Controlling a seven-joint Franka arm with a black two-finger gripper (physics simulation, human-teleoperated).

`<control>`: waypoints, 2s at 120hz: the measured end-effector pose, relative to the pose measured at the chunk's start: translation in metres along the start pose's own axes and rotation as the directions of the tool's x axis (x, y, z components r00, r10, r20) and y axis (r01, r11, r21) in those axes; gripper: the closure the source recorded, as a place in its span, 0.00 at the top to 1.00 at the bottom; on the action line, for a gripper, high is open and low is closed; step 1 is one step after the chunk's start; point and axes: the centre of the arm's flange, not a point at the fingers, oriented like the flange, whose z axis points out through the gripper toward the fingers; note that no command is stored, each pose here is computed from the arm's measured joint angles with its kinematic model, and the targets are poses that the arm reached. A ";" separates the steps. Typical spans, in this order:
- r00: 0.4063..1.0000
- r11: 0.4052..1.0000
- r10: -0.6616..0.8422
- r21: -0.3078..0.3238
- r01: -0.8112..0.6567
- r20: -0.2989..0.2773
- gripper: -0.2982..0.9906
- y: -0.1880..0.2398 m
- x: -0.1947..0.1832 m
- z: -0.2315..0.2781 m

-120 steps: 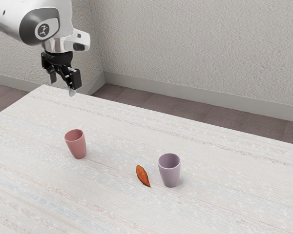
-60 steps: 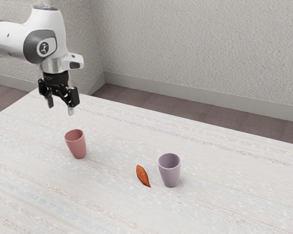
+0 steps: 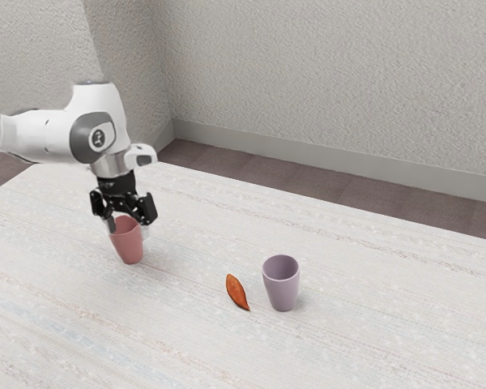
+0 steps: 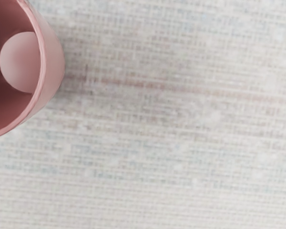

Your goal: Place the left cup onto the right cup

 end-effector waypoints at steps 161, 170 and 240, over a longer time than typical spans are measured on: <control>0.995 0.998 0.051 0.045 -0.047 -0.089 0.51 -0.047 0.070 0.059; 0.995 0.998 0.053 0.046 -0.049 -0.090 0.38 -0.048 0.069 0.058; 0.983 0.984 0.146 0.121 -0.132 -0.110 0.17 -0.011 0.046 -0.012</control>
